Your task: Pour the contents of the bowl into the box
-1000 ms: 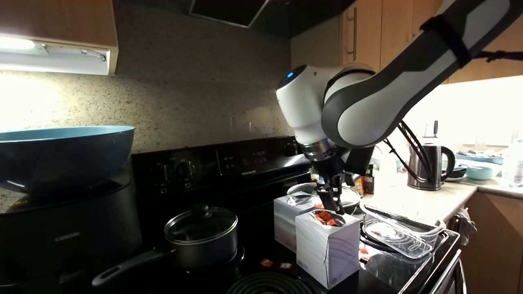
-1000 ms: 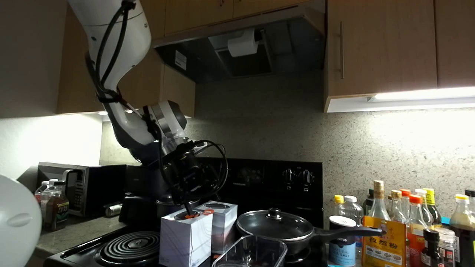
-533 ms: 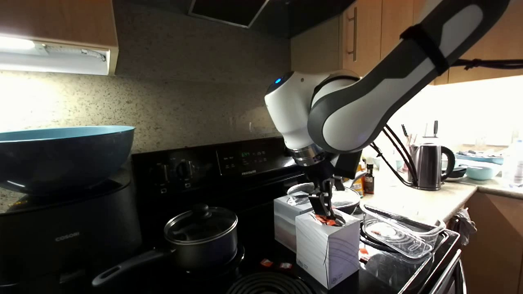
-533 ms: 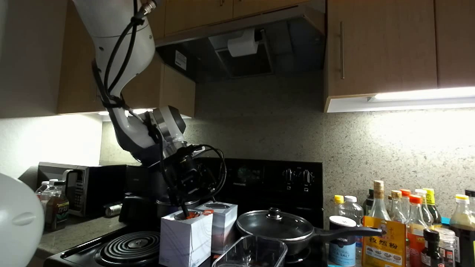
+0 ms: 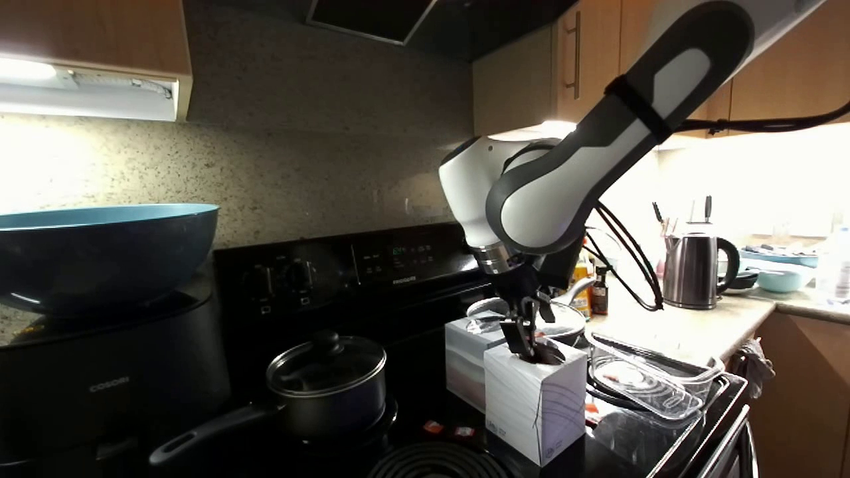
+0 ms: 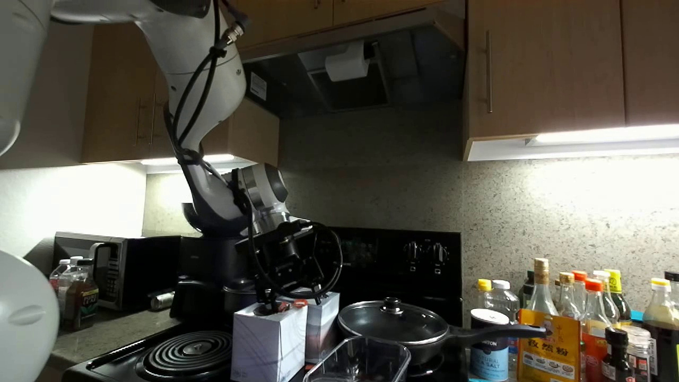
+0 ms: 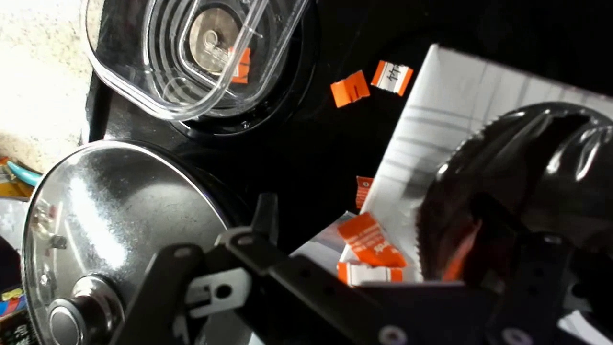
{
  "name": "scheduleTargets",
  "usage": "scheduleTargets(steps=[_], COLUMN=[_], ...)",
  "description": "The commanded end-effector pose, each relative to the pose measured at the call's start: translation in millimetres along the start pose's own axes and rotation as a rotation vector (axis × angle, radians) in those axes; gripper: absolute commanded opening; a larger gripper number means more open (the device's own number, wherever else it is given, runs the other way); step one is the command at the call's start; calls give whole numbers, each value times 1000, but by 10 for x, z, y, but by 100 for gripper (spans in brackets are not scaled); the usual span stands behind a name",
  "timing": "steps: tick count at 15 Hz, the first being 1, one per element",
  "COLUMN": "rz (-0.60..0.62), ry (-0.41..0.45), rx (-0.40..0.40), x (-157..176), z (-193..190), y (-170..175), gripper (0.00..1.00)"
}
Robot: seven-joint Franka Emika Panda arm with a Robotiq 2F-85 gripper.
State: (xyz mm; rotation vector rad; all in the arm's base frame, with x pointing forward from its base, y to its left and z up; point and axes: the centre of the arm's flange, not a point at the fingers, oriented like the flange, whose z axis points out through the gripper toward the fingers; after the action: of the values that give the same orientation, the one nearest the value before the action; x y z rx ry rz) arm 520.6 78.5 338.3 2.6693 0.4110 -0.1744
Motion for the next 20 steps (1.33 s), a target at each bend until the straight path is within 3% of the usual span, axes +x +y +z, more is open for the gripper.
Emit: scheduleTargets(steps=[1,13,16,17,20], rz=[-37,-2,98,45,79], ry=[8,139,188,160,180], rx=[37,-51,-123,-77,-100], x=[37,-229,-302,-133,-179], z=[10,-695,-826,-790,-864], y=[110,47,66,105,110], gripper=[100,100,100,100,100])
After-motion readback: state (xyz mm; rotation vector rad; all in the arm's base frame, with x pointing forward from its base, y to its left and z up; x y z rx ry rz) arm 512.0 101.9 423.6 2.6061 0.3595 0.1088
